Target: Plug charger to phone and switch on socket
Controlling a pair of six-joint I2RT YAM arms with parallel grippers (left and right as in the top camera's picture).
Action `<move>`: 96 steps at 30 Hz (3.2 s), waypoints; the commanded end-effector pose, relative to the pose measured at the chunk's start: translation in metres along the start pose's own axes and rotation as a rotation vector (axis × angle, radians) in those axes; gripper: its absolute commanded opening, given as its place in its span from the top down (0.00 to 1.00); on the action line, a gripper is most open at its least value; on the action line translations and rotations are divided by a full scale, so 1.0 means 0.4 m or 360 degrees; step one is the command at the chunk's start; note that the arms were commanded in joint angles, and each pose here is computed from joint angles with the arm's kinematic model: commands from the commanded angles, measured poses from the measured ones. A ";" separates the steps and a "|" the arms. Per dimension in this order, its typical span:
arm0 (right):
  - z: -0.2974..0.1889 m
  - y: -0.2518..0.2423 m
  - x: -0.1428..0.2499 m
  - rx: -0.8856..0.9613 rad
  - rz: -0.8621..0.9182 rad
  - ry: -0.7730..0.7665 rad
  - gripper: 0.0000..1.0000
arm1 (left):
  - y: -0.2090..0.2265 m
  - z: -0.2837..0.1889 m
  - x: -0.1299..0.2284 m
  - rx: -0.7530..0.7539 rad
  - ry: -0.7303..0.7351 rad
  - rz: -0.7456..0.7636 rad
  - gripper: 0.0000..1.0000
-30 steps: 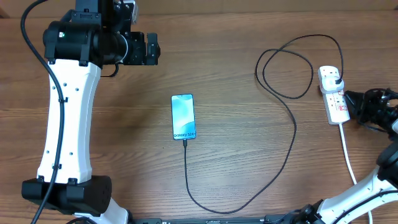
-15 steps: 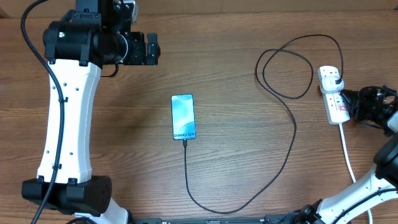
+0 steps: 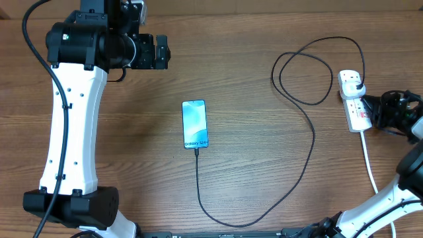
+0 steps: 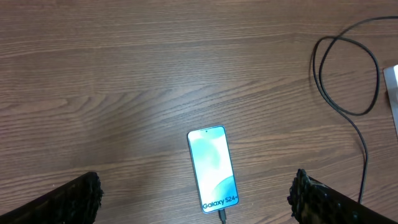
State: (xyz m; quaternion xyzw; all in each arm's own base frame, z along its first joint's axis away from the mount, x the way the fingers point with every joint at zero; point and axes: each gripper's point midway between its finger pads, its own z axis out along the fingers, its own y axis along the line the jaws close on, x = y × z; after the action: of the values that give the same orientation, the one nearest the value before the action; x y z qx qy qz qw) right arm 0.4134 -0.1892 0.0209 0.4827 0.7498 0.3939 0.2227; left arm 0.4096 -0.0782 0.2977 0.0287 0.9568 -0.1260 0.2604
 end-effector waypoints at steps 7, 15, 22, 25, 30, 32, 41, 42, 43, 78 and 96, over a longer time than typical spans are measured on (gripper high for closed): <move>0.050 -0.026 0.065 0.0155 -0.0010 0.0089 0.96 | -0.003 0.009 0.005 -0.0004 0.0020 0.0009 0.01; -0.026 0.055 0.025 -0.0043 -0.0011 0.0075 0.96 | -0.003 0.009 0.005 -0.0004 0.0021 0.0009 0.01; -0.211 0.230 0.035 -0.0142 -0.0277 -0.0096 0.96 | -0.003 0.009 0.005 -0.0004 0.0021 0.0009 0.00; -0.286 0.313 0.083 -0.0174 -0.0449 -0.0153 0.96 | -0.003 0.009 0.005 -0.0005 0.0021 0.0009 0.01; -0.372 0.432 0.219 -0.0218 -0.0807 -0.0167 0.96 | -0.003 0.009 0.005 -0.0004 0.0020 0.0009 0.00; -0.397 0.467 0.286 -0.0218 -0.0946 -0.0160 0.96 | -0.003 0.009 0.005 -0.0004 0.0020 0.0009 0.00; -0.473 0.486 0.562 0.0068 -0.1412 -0.0168 0.96 | -0.003 0.009 0.005 -0.0004 0.0021 0.0009 0.00; -0.485 0.481 0.588 0.0108 -0.1464 -0.0181 0.96 | -0.003 0.009 0.005 -0.0004 0.0021 0.0009 0.00; -0.494 0.476 0.609 0.0137 -0.1503 -0.0188 0.96 | -0.003 0.009 0.005 -0.0005 0.0021 0.0009 0.00; -0.544 0.396 0.695 0.0352 -0.1654 -0.0138 0.00 | -0.003 0.009 0.005 -0.0004 0.0021 0.0009 0.00; -0.485 0.460 0.695 -0.0124 -0.2019 -0.0681 0.00 | -0.003 0.009 0.005 -0.0004 0.0021 0.0009 0.01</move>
State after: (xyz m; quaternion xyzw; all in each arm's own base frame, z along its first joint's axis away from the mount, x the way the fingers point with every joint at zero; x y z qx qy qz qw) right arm 0.2601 0.0257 0.3044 0.0192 0.8317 0.1214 0.5414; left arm 0.4090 -0.0781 0.2973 0.0285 0.9573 -0.1257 0.2589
